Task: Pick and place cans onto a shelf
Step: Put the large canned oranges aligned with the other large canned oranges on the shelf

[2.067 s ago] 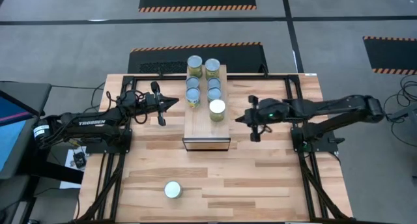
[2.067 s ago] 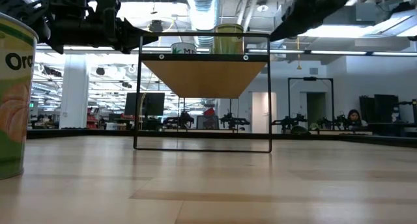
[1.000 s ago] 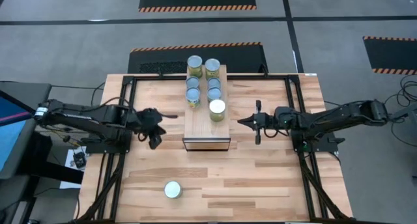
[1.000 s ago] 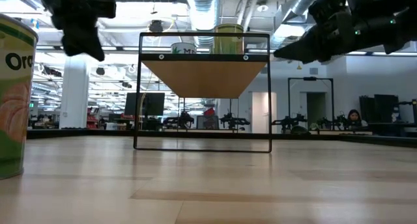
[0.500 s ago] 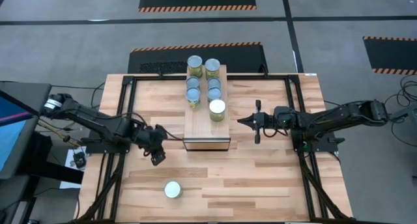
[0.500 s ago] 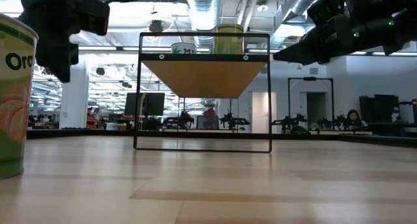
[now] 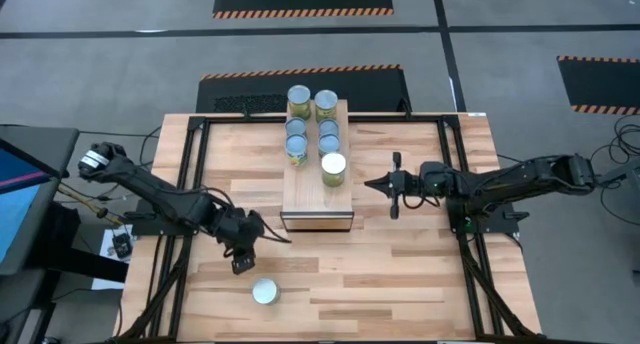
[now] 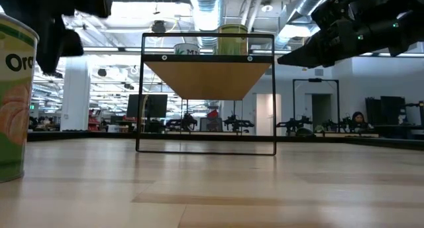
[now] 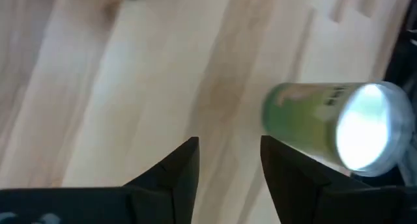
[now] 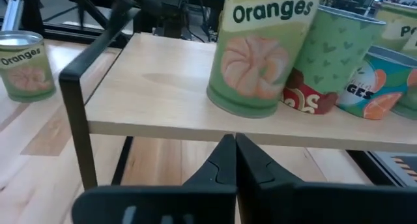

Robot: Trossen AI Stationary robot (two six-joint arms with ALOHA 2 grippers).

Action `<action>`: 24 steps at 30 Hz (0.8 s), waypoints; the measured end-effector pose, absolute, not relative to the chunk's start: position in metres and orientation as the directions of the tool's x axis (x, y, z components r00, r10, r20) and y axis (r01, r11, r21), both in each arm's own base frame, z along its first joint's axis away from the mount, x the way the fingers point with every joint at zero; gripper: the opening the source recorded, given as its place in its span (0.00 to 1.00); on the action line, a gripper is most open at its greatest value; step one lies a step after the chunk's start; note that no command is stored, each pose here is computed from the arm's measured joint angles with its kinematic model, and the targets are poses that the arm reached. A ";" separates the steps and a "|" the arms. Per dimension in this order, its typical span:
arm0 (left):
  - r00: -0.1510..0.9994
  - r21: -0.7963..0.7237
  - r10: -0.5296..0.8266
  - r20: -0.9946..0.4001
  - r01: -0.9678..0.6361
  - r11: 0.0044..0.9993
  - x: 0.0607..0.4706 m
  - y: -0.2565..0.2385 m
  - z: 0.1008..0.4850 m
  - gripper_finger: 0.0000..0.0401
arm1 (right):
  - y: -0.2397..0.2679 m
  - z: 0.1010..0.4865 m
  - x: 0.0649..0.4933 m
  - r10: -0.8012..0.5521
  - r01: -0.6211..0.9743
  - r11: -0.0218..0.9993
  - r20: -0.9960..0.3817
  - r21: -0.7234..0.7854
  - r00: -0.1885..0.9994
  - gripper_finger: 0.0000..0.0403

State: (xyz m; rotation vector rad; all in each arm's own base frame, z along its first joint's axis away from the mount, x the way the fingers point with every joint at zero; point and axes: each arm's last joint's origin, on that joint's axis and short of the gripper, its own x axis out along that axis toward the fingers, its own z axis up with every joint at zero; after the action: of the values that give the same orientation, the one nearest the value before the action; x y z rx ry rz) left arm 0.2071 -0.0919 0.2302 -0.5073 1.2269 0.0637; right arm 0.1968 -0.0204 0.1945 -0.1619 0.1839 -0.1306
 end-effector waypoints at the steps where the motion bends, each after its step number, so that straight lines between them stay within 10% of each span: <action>1: 0.348 -0.337 -0.225 -0.910 -0.305 0.891 0.210 -0.095 0.233 0.38 | -0.021 0.194 0.197 -0.146 0.116 0.978 -0.174 -0.171 0.974 0.02; 24: 0.191 -0.391 -0.346 -0.918 -0.305 0.868 0.256 -0.130 0.226 0.41 | -0.025 0.184 0.190 -0.170 0.143 0.975 -0.156 -0.170 0.973 0.02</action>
State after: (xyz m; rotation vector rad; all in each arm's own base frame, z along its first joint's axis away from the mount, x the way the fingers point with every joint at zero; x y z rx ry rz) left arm 0.2556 -0.1301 0.2260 -0.5647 1.4012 -0.0311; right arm 0.1899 -0.0253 0.1842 -0.1581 0.1707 -0.1590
